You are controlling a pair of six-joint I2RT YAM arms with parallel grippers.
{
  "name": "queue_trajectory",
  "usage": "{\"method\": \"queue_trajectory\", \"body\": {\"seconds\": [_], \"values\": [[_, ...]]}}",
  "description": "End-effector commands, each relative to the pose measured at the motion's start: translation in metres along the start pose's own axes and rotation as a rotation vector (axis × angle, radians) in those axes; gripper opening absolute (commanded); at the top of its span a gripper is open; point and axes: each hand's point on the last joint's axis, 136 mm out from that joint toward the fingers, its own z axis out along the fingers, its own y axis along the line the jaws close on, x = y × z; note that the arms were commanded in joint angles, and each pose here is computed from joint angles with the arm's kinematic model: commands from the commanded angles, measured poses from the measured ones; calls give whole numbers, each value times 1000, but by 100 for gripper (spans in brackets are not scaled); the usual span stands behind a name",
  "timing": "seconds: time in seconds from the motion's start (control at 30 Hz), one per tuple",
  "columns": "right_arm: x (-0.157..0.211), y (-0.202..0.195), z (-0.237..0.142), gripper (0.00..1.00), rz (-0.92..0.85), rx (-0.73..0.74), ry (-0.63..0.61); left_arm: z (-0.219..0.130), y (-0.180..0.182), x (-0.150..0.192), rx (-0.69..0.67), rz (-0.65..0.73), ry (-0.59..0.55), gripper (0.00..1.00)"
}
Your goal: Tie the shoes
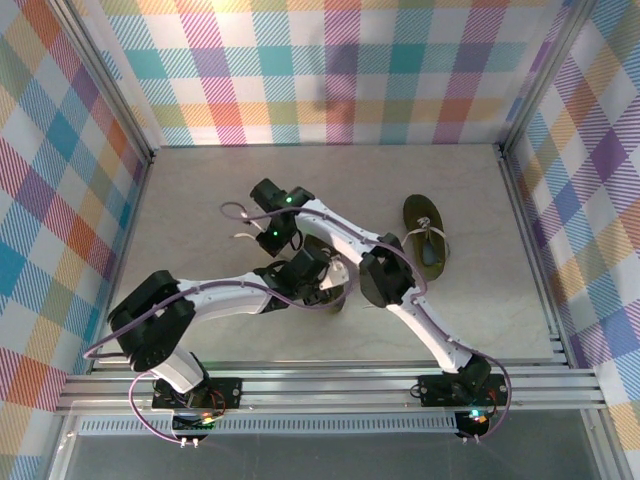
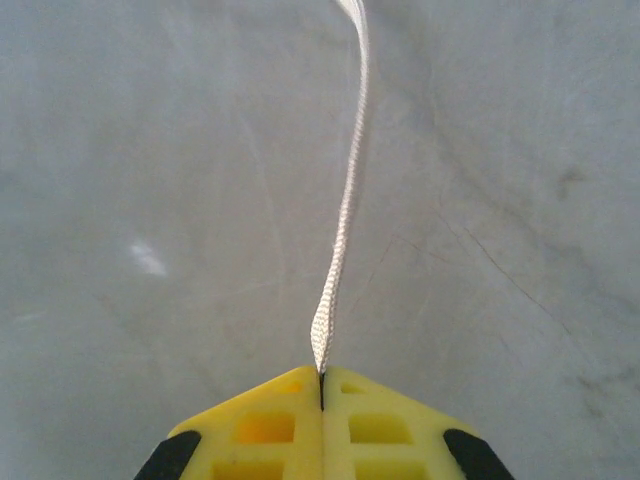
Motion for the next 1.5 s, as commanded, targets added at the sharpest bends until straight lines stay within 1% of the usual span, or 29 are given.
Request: {"method": "queue_trajectory", "body": {"seconds": [0.0, 0.1, 0.2, 0.37, 0.53, 0.77, 0.93, 1.0, 1.1, 1.17, 1.23, 1.33, 1.47], "values": [[-44, 21, -93, 0, 108, -127, -191, -19, 31, -26, -62, -194, -117, 0], [-48, 24, -111, 0, 169, -175, -218, -25, 42, -34, -76, -278, -163, 0], [-50, 20, -123, 0, 239, -198, -234, -27, 52, -36, -88, -348, -194, 0], [-55, 12, -141, 0, 333, -247, -265, -31, 59, -41, -73, -411, -234, 0], [-60, 5, -163, 0, 401, -298, -311, -27, 67, -38, -83, -474, -216, 0], [-64, 9, -186, 0, 447, -383, -355, -20, 80, -40, -80, -596, -172, 0], [-58, -23, -197, 0, 569, -308, -399, -18, 86, -34, -94, -671, -158, 0], [-54, -38, -203, 0, 622, -299, -429, -15, 85, -30, -85, -698, -143, 0], [-43, -50, -209, 0, 662, -283, -448, -12, 85, -25, -76, -733, -126, 0], [-35, -56, -210, 0, 677, -247, -445, -11, 86, -22, -77, -754, -126, 0], [-24, -65, -209, 0, 688, -178, -441, -11, 87, -19, -76, -779, -120, 0], [-1, -85, -207, 0, 716, -23, -433, -11, 90, -14, -77, -804, -116, 0], [29, -102, -197, 0, 728, 123, -380, -10, 92, -5, -76, -833, -107, 0]]}}
